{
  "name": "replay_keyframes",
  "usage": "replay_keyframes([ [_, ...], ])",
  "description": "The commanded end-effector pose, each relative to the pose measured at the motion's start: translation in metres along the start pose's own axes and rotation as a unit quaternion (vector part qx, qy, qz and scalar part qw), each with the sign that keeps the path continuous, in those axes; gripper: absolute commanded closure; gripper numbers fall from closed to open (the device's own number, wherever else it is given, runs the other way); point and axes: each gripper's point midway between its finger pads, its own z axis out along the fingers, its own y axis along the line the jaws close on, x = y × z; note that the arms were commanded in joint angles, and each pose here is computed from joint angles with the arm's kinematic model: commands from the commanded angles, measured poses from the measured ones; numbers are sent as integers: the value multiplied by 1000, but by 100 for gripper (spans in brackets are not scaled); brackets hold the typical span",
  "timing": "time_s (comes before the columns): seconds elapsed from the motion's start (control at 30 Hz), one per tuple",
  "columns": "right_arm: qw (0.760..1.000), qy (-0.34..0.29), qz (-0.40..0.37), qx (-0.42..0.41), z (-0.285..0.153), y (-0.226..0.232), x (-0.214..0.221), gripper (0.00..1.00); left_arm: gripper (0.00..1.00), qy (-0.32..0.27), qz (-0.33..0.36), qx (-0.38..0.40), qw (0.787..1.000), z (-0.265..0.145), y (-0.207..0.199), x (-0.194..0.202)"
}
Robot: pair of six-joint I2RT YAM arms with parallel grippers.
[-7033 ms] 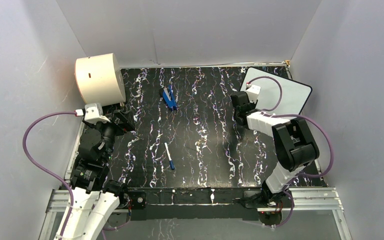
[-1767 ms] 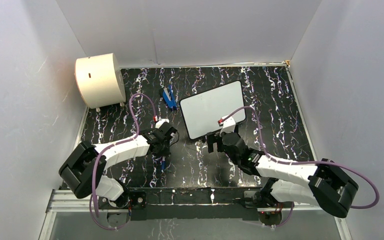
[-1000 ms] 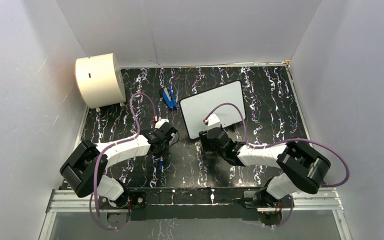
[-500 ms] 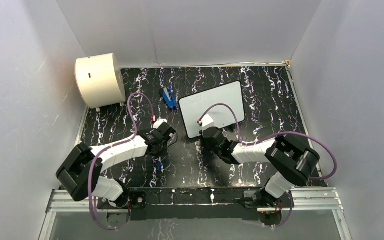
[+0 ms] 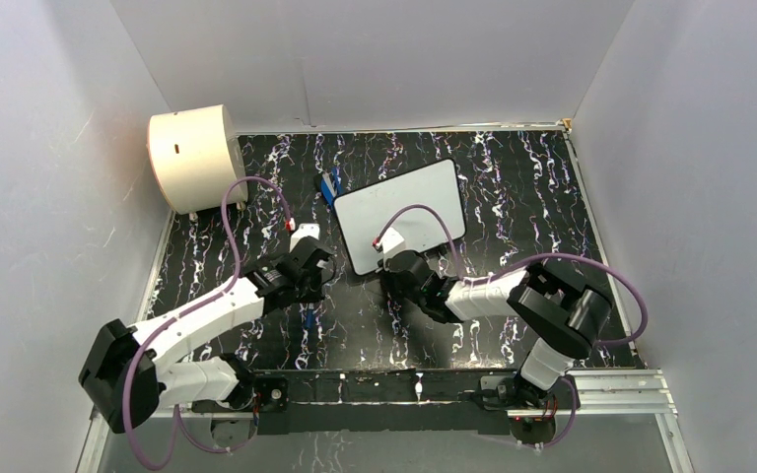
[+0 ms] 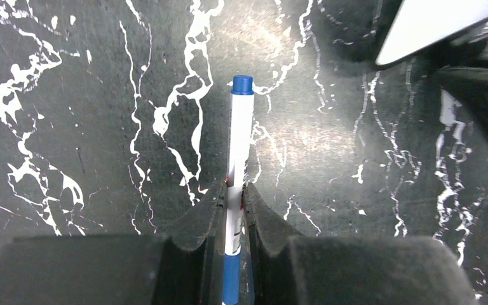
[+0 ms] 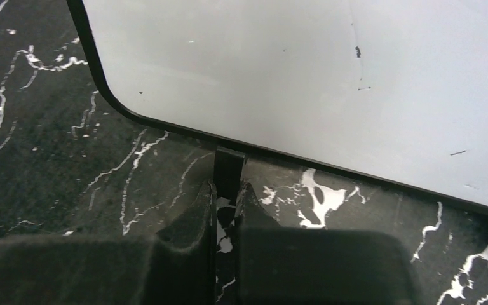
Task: Write a sentence on the whiteboard
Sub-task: Pick up the whiteboard marker at the center of the board, then open the pen cap.
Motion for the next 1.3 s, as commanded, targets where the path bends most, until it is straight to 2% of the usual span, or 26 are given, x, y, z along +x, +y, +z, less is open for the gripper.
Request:
replay_keyframes([
  [0.0, 998, -37, -2, -47, 3, 28, -30, 85, 100, -38, 17, 42, 998, -24, -11, -25],
  [0.17, 997, -47, 21, -54, -14, 30, -45, 61, 100, -64, 48, 91, 993, -40, -23, -38],
  [0.47, 989, -85, 71, -99, -74, 35, -85, 43, 100, -87, 154, 190, 966, -62, -52, -48],
  [0.67, 979, -101, 103, -143, -108, 33, -106, 36, 100, -105, 213, 223, 945, -72, -65, -57],
  [0.93, 953, -129, 150, -228, -151, 35, -133, 26, 100, -125, 294, 269, 909, -80, -83, -64],
  [1.13, 929, -122, 185, -296, -167, 37, -152, 24, 100, -162, 353, 309, 868, -94, -97, -71],
  [1.27, 916, -113, 200, -327, -172, 41, -162, 25, 100, -174, 380, 324, 849, -100, -105, -74],
])
